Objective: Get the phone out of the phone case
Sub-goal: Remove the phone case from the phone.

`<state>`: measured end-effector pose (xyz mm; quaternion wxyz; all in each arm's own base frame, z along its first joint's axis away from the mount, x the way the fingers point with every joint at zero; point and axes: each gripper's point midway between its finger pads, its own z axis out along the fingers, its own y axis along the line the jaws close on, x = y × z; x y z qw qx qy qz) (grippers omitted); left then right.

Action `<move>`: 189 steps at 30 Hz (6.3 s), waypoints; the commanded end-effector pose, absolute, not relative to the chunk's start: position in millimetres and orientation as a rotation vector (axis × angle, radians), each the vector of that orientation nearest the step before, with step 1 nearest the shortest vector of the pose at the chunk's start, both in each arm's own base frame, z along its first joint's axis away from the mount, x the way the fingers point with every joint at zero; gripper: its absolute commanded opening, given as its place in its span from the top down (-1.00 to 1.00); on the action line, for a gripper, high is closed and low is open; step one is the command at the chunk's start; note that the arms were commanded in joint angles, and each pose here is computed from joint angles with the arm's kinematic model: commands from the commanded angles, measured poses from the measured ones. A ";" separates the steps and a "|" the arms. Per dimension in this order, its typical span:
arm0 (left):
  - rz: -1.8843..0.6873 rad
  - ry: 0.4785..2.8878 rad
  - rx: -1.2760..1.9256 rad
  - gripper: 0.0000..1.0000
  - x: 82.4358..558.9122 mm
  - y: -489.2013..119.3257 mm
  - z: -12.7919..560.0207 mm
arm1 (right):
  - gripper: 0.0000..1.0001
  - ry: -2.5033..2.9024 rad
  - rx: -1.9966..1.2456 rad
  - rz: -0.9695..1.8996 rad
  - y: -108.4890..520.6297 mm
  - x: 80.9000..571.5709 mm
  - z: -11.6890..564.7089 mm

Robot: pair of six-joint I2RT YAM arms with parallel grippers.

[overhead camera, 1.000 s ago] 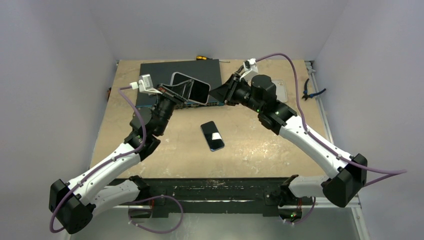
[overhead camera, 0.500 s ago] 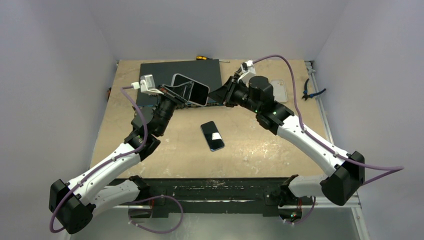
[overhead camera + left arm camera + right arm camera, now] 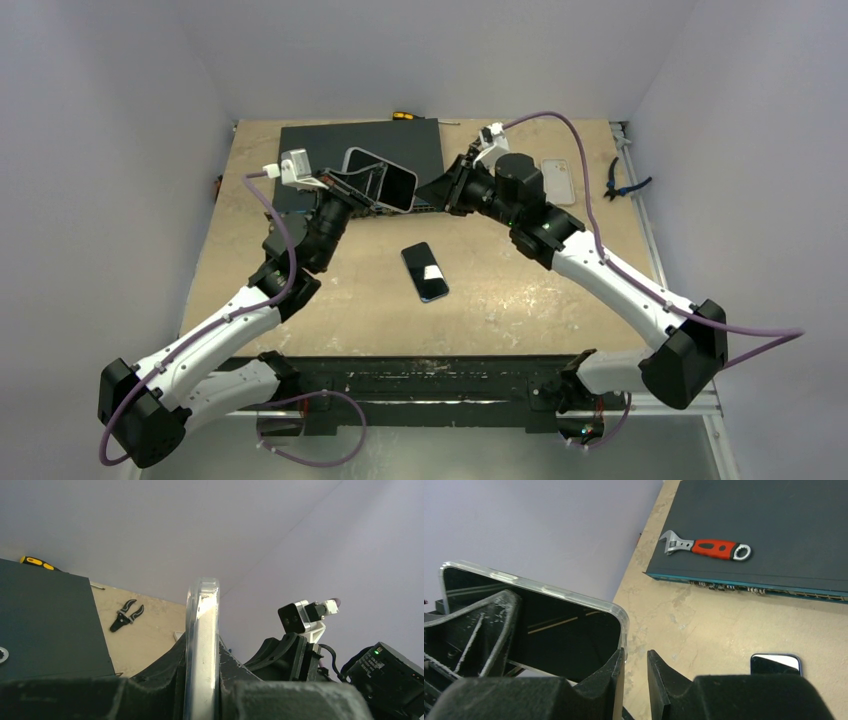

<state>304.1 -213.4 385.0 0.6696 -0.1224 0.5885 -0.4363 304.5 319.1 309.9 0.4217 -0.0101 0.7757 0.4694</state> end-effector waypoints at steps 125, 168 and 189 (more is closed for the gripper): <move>-1.783 0.898 -0.385 1.00 257.0 -245.4 470.3 | 0.23 1.848 -0.687 2.098 396.3 180.6 309.0; -1.714 0.920 -0.303 1.00 249.2 -242.0 475.6 | -0.04 1.199 -0.283 1.954 295.1 195.6 430.2; -1.691 1.005 -0.289 1.00 262.7 -259.2 458.1 | 0.47 1.201 -0.329 2.006 314.0 200.2 450.9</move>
